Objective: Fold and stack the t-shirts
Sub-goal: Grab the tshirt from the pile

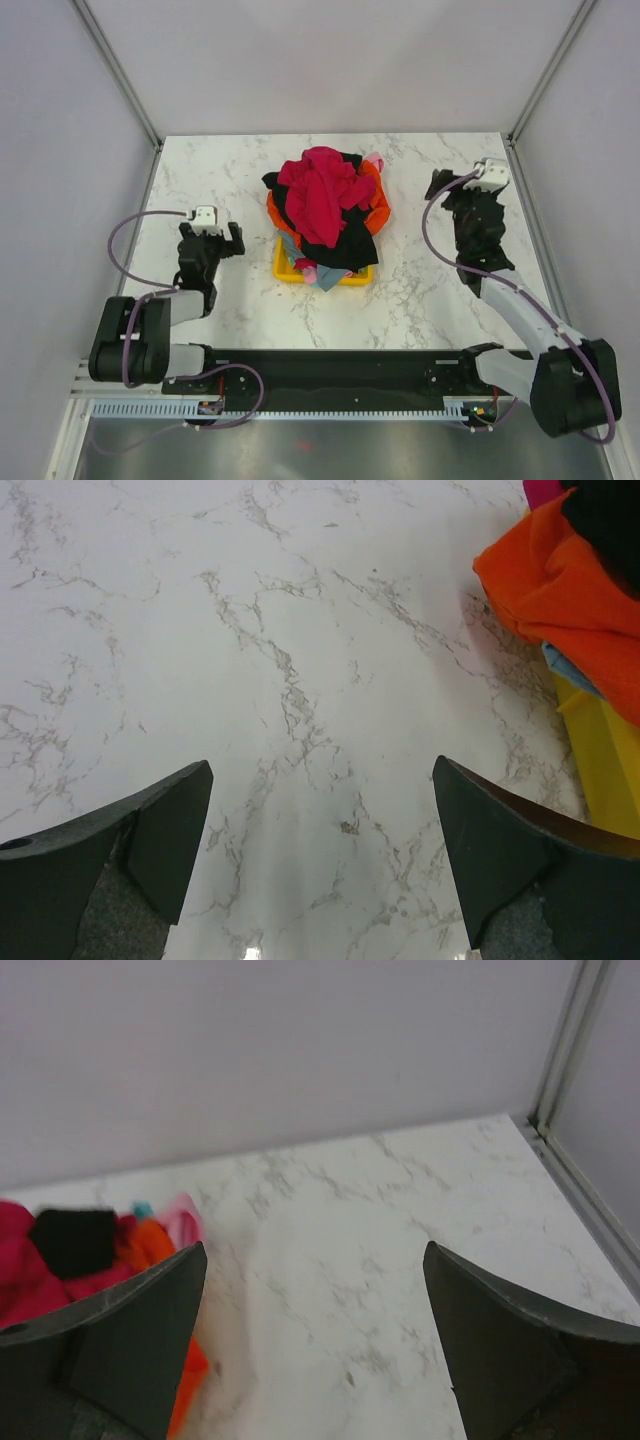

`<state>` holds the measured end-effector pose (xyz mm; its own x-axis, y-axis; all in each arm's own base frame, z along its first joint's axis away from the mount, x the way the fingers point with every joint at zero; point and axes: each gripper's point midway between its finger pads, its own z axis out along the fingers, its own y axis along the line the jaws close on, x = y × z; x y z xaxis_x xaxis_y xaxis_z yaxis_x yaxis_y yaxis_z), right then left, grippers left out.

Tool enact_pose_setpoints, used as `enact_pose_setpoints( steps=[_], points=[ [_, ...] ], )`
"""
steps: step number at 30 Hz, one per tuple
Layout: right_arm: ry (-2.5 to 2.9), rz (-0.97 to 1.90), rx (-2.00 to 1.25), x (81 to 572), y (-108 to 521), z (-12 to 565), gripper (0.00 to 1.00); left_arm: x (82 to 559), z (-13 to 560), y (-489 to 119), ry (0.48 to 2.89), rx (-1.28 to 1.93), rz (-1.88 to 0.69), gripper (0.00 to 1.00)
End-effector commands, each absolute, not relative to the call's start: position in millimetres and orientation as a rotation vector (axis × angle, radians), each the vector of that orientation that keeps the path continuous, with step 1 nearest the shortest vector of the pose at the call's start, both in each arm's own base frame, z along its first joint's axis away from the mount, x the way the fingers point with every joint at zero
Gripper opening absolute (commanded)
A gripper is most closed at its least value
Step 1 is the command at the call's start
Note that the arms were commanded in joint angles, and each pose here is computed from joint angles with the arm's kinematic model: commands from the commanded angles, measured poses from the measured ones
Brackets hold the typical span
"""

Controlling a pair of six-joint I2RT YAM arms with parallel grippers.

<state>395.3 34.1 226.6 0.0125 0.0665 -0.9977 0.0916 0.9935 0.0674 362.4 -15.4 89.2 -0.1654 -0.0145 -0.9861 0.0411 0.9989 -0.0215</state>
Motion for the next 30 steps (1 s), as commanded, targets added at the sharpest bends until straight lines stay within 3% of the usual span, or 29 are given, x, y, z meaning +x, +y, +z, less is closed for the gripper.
enact_pose_setpoints(
  steps=[1, 3, 6, 7, 10, 18, 26, 30],
  points=[
    [1.577, 0.165, 0.330, 382.9, 39.6, 263.1, 0.98, 371.6, 120.2, 0.3, 1.778, -0.093, 0.005, 1.00],
    [1.616, 0.311, 0.304, 383.7, 63.1, 262.5, 0.98, 385.8, 172.6, 2.8, 1.725, -0.304, -0.083, 1.00],
    [1.742, 0.401, 0.250, 387.7, 85.9, 243.9, 0.98, 371.9, 159.2, 5.2, 1.874, -0.771, -0.225, 1.00],
    [1.776, 0.402, 0.241, 388.0, 88.1, 238.8, 0.98, 374.9, 167.0, -20.4, 1.939, -0.662, -0.433, 1.00],
    [1.858, 0.386, 0.238, 383.3, 88.3, 222.0, 0.97, 374.5, 171.3, -76.6, 1.996, -0.402, -0.651, 1.00],
    [1.883, 0.331, 0.247, 365.3, 77.1, 212.8, 0.98, 327.5, 122.3, -121.0, 2.227, -0.273, -0.494, 0.99],
    [1.879, 0.339, 0.257, 364.3, 77.3, 213.7, 0.98, 306.0, 87.3, -139.0, 2.341, -0.221, -0.482, 0.73],
    [1.910, 0.318, 0.257, 361.2, 75.4, 206.9, 0.98, 307.5, 70.0, -158.7, 2.407, -0.158, -0.459, 0.68]
  ],
)
